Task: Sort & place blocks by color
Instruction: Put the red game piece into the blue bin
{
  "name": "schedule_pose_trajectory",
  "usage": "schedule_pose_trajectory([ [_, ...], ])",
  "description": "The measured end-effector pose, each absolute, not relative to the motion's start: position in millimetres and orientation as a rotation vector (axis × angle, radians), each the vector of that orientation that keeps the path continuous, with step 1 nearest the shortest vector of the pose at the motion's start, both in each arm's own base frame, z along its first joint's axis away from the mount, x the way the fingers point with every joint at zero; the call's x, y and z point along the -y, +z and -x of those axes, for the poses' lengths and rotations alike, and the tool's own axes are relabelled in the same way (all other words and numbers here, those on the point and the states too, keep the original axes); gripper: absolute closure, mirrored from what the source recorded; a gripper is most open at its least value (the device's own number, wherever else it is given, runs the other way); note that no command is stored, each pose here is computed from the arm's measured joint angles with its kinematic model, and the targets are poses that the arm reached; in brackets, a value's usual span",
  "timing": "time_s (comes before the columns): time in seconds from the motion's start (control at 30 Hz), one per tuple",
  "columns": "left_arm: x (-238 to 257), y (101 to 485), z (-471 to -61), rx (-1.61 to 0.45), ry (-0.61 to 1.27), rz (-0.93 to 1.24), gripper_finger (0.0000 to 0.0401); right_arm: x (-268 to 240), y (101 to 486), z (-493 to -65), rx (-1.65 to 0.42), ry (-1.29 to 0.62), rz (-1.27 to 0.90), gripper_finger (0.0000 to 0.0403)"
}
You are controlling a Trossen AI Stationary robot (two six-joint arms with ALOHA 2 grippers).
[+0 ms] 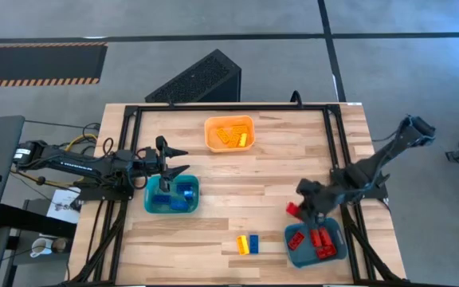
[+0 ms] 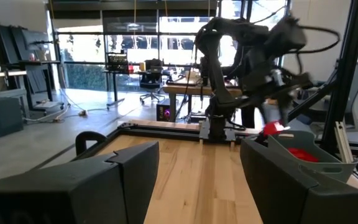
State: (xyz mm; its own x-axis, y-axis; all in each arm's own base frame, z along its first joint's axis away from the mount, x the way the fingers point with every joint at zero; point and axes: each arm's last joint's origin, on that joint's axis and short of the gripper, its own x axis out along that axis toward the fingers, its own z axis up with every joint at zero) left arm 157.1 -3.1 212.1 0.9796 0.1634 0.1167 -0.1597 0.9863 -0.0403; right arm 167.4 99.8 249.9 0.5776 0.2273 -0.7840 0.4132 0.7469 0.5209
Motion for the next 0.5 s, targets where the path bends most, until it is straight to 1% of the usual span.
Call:
schedule_pose_trajectory([
  [0.13, 3, 212, -157, 0.12, 0.162, 0.034, 0.0186, -128, 262, -163, -1.009, -0.06, -0.804, 0.0292],
  [0.3, 3, 212, -157, 0.121, 0.162, 0.04, 0.0186, -159, 258, -155, -1.125, -0.046, -0.862, 0.0292],
  [0.5, 3, 212, -157, 0.121, 0.162, 0.04, 0.0186, -186, 240, -144, -1.274, -0.094, -0.901, 0.0263],
])
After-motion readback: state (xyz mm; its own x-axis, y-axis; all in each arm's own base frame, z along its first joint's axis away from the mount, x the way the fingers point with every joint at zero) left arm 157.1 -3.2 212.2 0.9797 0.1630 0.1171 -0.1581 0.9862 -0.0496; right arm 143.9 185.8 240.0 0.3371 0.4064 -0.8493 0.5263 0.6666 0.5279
